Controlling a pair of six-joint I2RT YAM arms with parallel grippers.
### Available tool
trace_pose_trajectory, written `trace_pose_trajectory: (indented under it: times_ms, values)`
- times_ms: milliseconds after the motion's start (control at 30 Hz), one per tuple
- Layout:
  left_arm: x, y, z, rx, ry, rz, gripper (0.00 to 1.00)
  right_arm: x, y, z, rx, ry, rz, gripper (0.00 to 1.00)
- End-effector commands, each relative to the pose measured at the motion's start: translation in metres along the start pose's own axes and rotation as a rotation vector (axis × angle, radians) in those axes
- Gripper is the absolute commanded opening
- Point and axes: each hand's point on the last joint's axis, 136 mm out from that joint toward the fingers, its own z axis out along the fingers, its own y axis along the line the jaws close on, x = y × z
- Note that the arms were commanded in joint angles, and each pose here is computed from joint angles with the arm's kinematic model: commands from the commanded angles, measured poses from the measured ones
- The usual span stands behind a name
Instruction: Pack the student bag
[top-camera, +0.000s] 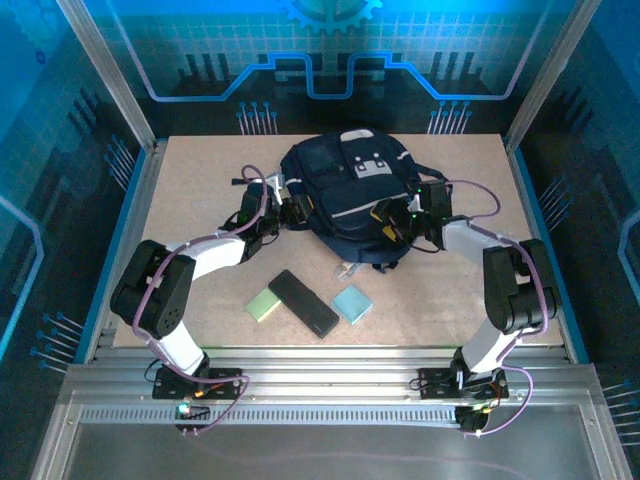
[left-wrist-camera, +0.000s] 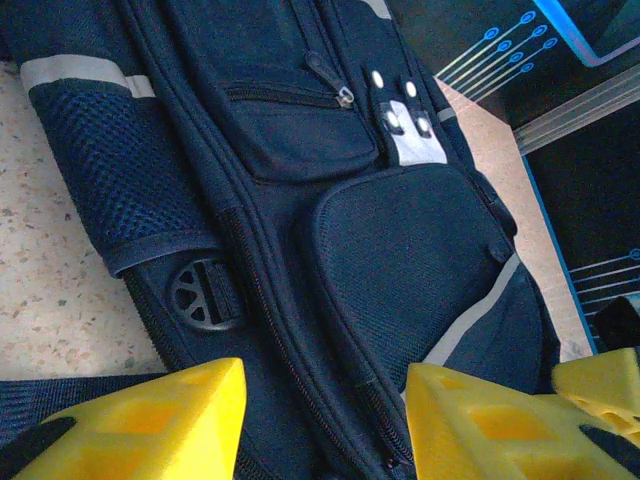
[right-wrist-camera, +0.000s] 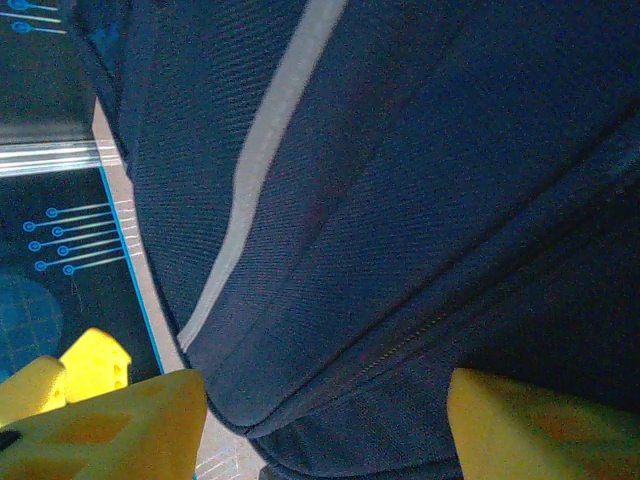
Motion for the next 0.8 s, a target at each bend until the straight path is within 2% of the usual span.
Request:
trace_pose_trajectory:
  times_ms: [0,133,267,400,533,567,600,667,767]
  values:
    - [-0.005,-0.016,-0.009,0.045,0.001,0.026,0.47,0.021,-0.015,0.007,0.020,0.052,0.086,0.67]
    - [-0.002,-0.017,-0.008,0.044,0.020,0.035,0.48,0.034,-0.010,-0.010,0.067,0.056,0.047,0.71]
    - [0.001,-0.020,-0.004,0.058,0.032,0.029,0.48,0.038,-0.035,-0.017,0.165,0.041,0.054,0.73]
    - [0.007,-0.028,0.001,0.082,0.050,0.030,0.49,0.007,-0.048,-0.001,0.170,-0.030,0.086,0.73]
    - [0.016,-0.040,0.003,0.106,0.090,0.047,0.49,-0.034,-0.034,0.026,0.152,-0.066,0.072,0.70]
    - [0.018,-0.041,0.003,0.110,0.097,0.052,0.49,-0.040,-0.029,0.031,0.143,-0.067,0.063,0.67]
    - [0.019,-0.042,0.002,0.112,0.102,0.053,0.49,-0.044,-0.023,0.032,0.135,-0.072,0.054,0.58]
    - [0.021,-0.042,-0.001,0.111,0.111,0.069,0.49,-0.051,-0.009,0.028,0.109,-0.089,0.030,0.34]
    - [0.025,-0.045,-0.006,0.126,0.140,0.158,0.49,-0.064,0.019,0.011,0.069,-0.123,-0.037,0.12]
